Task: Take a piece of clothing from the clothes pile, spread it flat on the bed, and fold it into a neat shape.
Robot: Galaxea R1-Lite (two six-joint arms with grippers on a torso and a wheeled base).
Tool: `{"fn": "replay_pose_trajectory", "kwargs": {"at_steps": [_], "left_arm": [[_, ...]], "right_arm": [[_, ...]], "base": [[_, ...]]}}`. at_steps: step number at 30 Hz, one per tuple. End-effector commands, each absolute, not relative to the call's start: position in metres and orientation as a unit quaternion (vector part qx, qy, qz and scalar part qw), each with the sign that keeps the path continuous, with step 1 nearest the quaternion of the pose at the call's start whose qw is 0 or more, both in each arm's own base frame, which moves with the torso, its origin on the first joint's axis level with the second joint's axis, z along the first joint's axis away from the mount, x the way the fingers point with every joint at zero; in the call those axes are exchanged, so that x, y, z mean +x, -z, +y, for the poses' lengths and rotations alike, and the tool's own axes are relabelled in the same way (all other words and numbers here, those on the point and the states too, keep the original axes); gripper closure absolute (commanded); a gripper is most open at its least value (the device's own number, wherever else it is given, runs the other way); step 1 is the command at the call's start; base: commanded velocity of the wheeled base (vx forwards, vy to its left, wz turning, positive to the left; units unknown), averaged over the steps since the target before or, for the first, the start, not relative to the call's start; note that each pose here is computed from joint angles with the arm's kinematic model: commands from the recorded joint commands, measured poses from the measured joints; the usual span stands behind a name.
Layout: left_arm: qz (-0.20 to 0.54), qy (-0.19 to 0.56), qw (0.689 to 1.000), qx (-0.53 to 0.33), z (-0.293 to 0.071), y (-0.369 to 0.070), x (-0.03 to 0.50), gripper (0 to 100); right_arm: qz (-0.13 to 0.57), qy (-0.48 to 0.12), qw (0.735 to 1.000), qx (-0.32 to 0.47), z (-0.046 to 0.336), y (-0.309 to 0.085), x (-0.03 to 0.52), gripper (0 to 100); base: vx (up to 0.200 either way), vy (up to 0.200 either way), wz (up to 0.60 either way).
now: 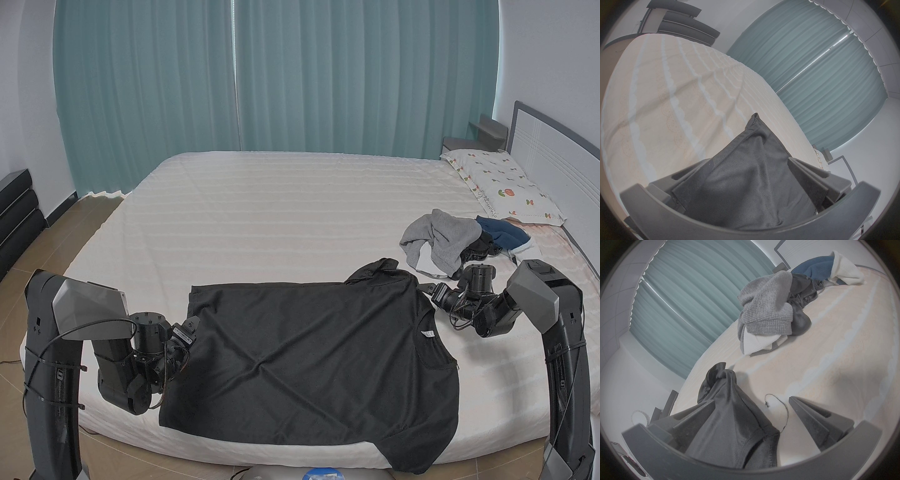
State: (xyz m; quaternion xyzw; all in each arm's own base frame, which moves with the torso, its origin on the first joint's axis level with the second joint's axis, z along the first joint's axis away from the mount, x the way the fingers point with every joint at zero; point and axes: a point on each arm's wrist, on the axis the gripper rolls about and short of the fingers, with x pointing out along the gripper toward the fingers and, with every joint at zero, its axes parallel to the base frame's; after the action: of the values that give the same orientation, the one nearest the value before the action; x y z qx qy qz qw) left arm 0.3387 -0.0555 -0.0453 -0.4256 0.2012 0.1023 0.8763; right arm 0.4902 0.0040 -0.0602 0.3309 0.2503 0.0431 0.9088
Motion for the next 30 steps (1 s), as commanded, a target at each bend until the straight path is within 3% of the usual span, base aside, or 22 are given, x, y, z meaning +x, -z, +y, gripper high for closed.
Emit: {"fn": "replay_pose_trajectory", "kwargs": {"at_steps": [1, 5, 6, 30], "left_arm": [[0.202, -0.103, 0.876, -0.425, -0.056, 0.046, 0.339, 0], [0.202, -0.103, 0.876, -0.425, -0.056, 0.046, 0.339, 0], [0.202, -0.103, 0.876, -0.425, -0.056, 0.046, 0.339, 0], [0.202, -0.103, 0.876, -0.425, -0.056, 0.046, 0.339, 0]], "right_arm": [[0.262, -0.045, 0.906, 0.330, 0.010, 0.071, 0.488, 0], [0.264, -0.047, 0.905, 0.329, 0.012, 0.072, 0.488, 0], [0.264, -0.047, 0.906, 0.329, 0.012, 0.072, 0.488, 100], [0.208, -0.035, 0.907, 0.363, -0.009, 0.065, 0.492, 100]], "base": [[0.000, 0.000, 0.00], [0.000, 0.000, 0.00], [0.000, 0.000, 0.00], [0.000, 0.000, 0.00]]}}
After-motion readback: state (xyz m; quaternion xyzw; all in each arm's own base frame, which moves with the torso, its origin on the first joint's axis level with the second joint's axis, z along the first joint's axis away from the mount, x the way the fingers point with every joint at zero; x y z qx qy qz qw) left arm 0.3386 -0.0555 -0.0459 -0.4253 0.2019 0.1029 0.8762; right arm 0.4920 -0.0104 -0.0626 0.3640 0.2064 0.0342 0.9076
